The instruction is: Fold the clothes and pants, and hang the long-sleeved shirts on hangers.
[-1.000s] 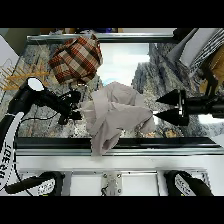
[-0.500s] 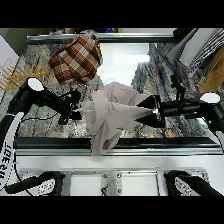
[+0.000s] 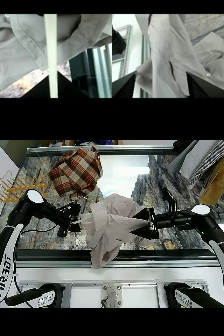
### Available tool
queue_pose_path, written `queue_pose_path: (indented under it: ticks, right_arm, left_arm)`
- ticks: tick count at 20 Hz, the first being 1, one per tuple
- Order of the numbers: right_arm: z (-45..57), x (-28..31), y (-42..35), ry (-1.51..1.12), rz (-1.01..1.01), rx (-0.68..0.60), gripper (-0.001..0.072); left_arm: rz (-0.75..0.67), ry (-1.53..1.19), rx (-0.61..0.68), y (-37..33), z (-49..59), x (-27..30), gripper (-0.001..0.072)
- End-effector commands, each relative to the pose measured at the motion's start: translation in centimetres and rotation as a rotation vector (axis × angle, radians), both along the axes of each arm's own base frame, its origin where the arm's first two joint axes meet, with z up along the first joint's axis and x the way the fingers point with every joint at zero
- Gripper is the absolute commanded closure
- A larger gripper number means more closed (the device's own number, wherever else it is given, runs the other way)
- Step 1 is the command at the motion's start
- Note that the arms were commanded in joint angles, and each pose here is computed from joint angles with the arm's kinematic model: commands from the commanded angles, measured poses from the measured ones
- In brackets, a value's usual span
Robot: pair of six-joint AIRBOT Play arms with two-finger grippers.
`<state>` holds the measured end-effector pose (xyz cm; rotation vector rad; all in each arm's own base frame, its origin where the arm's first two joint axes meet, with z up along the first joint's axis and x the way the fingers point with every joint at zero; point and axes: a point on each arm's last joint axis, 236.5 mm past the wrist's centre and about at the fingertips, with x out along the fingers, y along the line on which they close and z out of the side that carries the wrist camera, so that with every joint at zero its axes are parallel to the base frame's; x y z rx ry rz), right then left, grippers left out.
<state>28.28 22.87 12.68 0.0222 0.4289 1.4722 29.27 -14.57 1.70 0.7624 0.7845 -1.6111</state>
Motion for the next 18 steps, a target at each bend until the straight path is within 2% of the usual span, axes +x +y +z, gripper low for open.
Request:
queue_pose_path:
  ticks: [1, 11, 12, 13, 14, 15, 18]
  right_arm:
    - [-0.04, 0.04, 0.08, 0.002, -0.001, 0.002, 0.0033]
    - [-0.04, 0.05, 0.08, 0.001, -0.001, 0.002, 0.0034]
    - [-0.04, 0.06, 0.08, 0.001, -0.002, 0.001, 0.0079]
    - [-0.04, 0.04, 0.08, 0.001, -0.001, 0.001, 0.0299]
    - [-0.05, 0.04, 0.08, 0.001, -0.001, 0.001, 0.0568]
    - [-0.06, 0.04, 0.08, -0.004, 0.001, 0.0, 0.0693]
    - [-0.13, 0.02, 0.06, -0.112, 0.031, -0.007, 0.0697]
  left_arm:
    - [0.0, 0.001, -0.008, -0.19, 0.12, -0.02, 0.0693]
    - [0.001, 0.0, -0.008, -0.19, 0.12, 0.0, 0.0693]
    - [0.0, 0.0, -0.008, -0.2, 0.12, -0.01, 0.0693]
    - [0.001, 0.0, -0.008, -0.19, 0.12, -0.01, 0.0693]
    - [0.001, 0.0, -0.008, -0.19, 0.12, -0.01, 0.0693]
    - [0.001, 0.0, -0.008, -0.19, 0.12, -0.01, 0.0693]
    - [0.001, 0.0, -0.008, -0.2, 0.12, 0.01, 0.0693]
